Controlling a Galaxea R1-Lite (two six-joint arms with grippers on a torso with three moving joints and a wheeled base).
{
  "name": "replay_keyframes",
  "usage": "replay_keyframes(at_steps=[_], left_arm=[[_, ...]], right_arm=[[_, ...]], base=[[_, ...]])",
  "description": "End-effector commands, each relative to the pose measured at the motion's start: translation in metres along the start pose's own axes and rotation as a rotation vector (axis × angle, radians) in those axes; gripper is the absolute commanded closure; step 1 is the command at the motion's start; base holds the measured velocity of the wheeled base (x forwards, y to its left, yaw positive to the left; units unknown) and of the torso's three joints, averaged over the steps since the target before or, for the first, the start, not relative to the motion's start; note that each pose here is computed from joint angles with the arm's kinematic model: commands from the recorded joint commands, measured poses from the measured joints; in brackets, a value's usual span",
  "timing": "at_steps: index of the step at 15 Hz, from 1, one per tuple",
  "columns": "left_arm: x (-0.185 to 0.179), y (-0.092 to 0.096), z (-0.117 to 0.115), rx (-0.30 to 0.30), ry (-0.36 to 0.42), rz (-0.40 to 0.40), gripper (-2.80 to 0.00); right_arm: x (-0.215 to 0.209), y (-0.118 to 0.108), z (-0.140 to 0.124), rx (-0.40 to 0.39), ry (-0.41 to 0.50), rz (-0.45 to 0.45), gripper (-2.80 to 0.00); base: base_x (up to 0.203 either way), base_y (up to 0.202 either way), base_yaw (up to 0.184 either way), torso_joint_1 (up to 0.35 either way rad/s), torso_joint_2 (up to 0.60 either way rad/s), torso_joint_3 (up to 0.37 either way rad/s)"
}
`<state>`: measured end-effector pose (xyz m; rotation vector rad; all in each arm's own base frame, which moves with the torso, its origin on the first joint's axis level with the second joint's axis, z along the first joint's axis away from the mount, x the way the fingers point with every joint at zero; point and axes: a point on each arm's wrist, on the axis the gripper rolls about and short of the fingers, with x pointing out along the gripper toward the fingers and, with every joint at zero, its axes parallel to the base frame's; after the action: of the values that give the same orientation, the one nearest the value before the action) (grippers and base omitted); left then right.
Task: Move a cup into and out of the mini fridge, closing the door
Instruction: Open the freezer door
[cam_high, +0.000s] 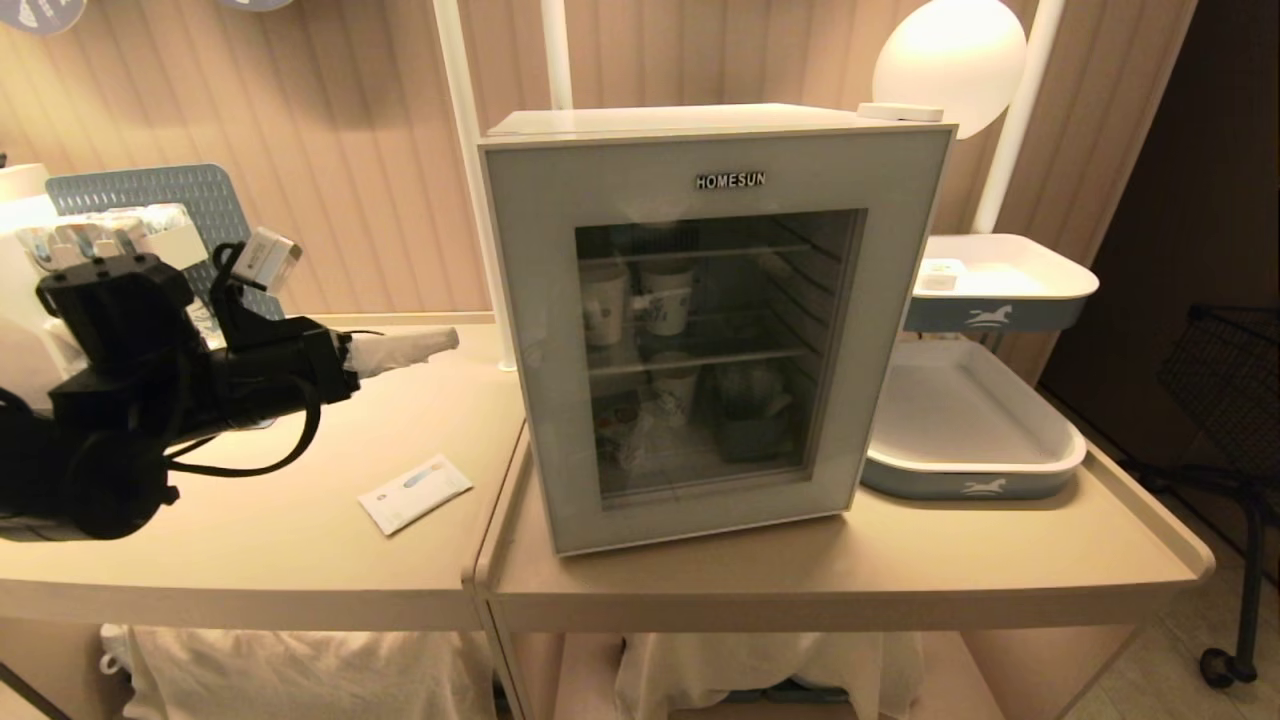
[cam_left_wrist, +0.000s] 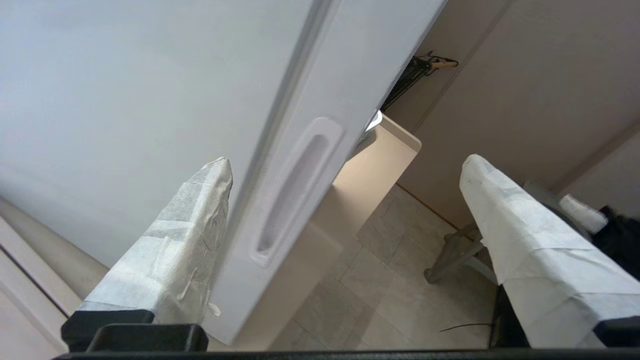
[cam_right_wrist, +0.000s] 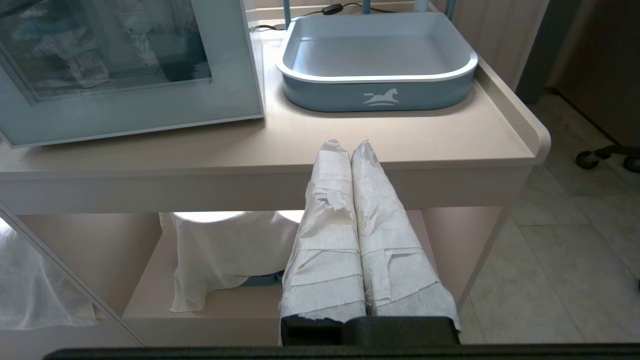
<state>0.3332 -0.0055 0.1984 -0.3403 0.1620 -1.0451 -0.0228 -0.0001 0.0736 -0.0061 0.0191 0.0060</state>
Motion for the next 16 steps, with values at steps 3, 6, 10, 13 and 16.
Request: replay_keyframes(at_steps=[3, 6, 10, 13, 16], left_arm=[[0.020, 0.025, -0.036, -0.072, 0.047, -0.021, -2.80], [0.033, 0.015, -0.045, -0.088, 0.074, -0.064, -2.80], [0.042, 0.007, -0.052, -0.098, 0.093, -0.091, -2.80], [0.043, 0.007, -0.053, -0.090, 0.090, -0.098, -2.80], [0.049, 0.008, -0.059, -0.102, 0.101, -0.103, -2.80]], right_arm=[[0.000, 0.000, 0.000, 0.001, 0.002, 0.000, 0.00], [0.000, 0.000, 0.000, 0.001, 0.001, 0.000, 0.00], [0.000, 0.000, 0.000, 0.001, 0.002, 0.000, 0.00], [0.000, 0.000, 0.000, 0.003, 0.002, 0.000, 0.00], [0.000, 0.000, 0.000, 0.003, 0.002, 0.000, 0.00]], base=[[0.000, 0.000, 0.000, 0.000, 0.00, 0.000], [0.000, 0.000, 0.000, 0.000, 0.00, 0.000], [0.000, 0.000, 0.000, 0.000, 0.00, 0.000], [0.000, 0.000, 0.000, 0.000, 0.00, 0.000], [0.000, 0.000, 0.000, 0.000, 0.00, 0.000]])
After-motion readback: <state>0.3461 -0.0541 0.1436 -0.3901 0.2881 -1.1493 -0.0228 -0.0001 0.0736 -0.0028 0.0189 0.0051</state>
